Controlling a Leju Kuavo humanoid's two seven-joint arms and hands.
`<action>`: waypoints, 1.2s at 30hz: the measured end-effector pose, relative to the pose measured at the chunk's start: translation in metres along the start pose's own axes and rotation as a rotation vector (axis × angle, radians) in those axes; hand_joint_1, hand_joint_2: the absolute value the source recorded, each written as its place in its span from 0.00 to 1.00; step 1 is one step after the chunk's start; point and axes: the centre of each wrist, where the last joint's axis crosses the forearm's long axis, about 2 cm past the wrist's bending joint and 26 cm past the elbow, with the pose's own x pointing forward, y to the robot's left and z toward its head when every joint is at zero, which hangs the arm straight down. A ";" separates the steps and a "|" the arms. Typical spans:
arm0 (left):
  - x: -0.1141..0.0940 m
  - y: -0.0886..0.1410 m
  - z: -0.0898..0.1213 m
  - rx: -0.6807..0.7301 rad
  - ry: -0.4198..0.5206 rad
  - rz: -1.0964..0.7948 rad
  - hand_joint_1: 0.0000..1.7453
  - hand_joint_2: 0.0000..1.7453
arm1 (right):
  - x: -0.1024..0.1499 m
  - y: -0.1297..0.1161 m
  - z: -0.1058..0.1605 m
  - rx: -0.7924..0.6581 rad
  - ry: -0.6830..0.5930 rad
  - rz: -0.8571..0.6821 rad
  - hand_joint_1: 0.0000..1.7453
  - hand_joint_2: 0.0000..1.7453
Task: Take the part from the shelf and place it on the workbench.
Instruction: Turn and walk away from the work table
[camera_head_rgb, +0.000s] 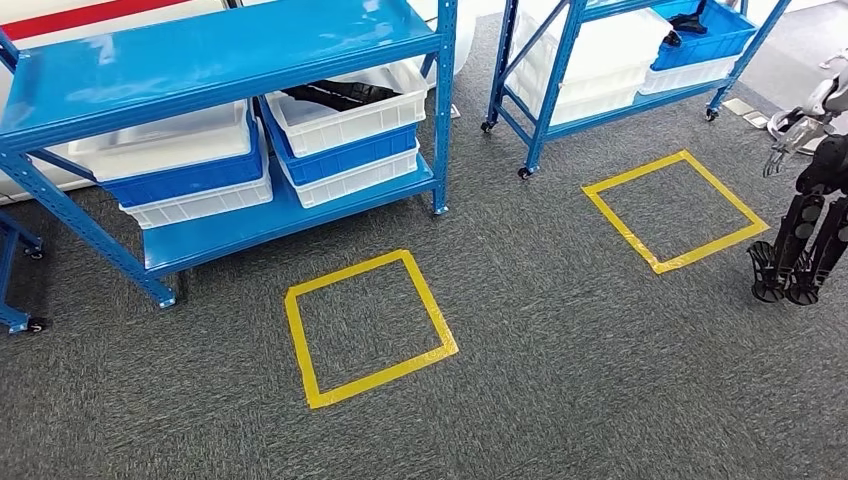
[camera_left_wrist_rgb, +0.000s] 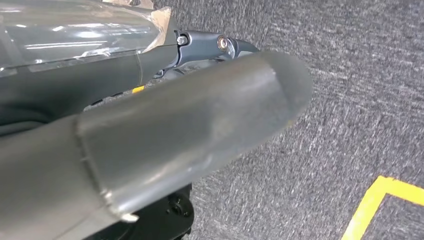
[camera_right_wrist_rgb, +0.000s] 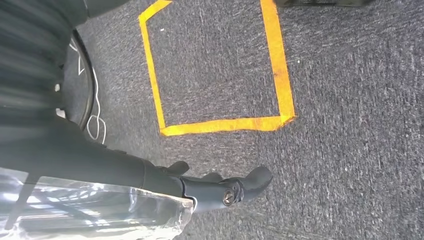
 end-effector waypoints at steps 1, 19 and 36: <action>0.000 0.000 0.000 0.000 0.001 0.000 0.00 0.00 | -0.001 0.000 0.000 0.000 0.002 0.001 0.00 1.00; 0.002 0.001 -0.001 0.006 -0.019 -0.015 0.00 0.00 | -0.003 0.002 0.001 0.014 0.006 -0.090 0.00 0.00; 0.002 0.001 -0.001 0.013 -0.025 -0.023 0.00 0.00 | 0.000 0.001 0.000 0.003 -0.005 -0.112 0.00 0.00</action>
